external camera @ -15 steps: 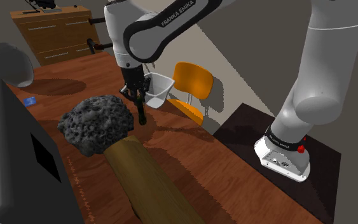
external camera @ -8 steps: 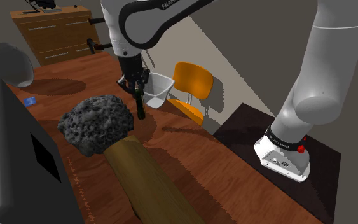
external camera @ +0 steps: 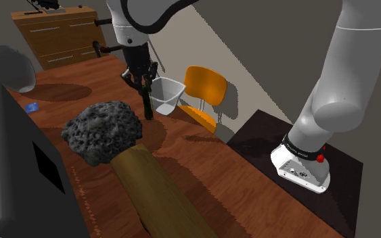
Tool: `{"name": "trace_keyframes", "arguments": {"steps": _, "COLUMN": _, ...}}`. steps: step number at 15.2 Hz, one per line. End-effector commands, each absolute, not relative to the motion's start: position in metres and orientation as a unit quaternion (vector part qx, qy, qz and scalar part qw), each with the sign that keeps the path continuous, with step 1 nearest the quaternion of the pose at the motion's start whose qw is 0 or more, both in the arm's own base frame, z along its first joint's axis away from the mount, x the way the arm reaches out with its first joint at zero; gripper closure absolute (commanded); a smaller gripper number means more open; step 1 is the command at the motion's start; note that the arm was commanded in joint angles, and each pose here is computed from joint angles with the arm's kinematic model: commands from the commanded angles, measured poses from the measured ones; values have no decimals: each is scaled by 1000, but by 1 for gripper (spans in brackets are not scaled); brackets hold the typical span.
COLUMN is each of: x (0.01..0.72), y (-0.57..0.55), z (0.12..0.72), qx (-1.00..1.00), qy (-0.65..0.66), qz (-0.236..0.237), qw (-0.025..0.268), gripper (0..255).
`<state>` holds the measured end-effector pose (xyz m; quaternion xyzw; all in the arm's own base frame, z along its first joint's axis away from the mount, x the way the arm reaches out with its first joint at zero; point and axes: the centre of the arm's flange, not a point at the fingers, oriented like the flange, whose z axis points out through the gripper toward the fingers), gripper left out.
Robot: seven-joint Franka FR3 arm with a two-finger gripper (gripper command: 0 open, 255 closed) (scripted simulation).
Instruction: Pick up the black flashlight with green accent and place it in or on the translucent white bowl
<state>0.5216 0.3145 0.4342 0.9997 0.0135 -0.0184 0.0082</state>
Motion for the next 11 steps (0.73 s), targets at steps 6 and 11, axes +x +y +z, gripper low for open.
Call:
{"name": "trace_keyframes", "arguments": {"steps": 6, "x": 521, "y": 314, "z": 472, "qx": 1000, "qy": 14, "qz": -19, "qw": 8, "gripper": 255}}
{"name": "trace_keyframes", "arguments": {"steps": 11, "x": 521, "y": 314, "z": 499, "qx": 1000, "qy": 14, "qz": -19, "qw": 8, "gripper": 255}}
